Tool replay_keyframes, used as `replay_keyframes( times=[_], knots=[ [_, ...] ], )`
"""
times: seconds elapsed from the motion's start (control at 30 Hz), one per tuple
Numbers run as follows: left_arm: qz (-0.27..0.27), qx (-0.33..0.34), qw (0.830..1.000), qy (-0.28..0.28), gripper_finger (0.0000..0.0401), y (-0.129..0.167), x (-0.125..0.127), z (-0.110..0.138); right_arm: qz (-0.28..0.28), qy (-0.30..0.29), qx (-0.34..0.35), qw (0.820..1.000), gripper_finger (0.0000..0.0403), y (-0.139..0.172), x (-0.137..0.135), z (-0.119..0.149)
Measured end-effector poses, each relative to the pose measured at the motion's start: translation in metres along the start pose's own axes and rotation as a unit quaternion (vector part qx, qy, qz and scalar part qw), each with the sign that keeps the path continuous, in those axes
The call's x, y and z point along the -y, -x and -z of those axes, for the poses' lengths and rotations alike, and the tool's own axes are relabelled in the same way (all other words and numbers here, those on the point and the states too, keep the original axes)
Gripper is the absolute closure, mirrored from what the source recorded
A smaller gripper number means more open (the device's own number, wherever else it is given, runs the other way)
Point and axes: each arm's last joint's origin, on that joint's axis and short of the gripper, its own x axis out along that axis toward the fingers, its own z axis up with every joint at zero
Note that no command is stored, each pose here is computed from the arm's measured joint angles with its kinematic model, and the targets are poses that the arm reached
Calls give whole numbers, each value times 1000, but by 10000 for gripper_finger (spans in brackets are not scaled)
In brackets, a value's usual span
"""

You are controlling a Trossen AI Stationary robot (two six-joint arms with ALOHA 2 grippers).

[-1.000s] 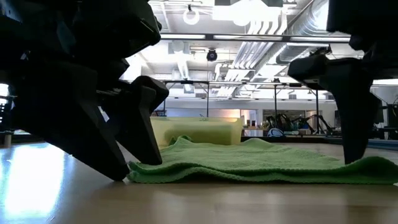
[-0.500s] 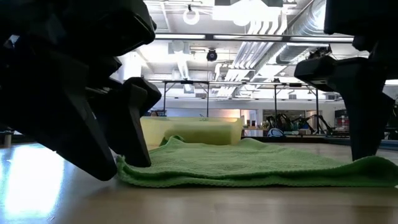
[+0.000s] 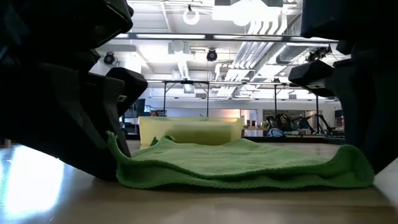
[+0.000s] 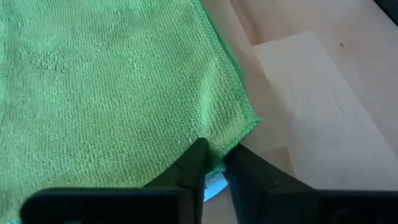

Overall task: Roll microfiber towels into tight, uniform cylinder then place into a basket
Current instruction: Roll the green microfiber towel

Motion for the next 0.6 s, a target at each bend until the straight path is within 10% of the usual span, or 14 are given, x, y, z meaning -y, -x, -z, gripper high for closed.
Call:
replay_keyframes(
  times=[0.6],
  knots=[
    [13, -19, 997, 77, 396, 16, 4, -3, -118, -115, -12, 986, 402, 13, 46, -19]
  ],
)
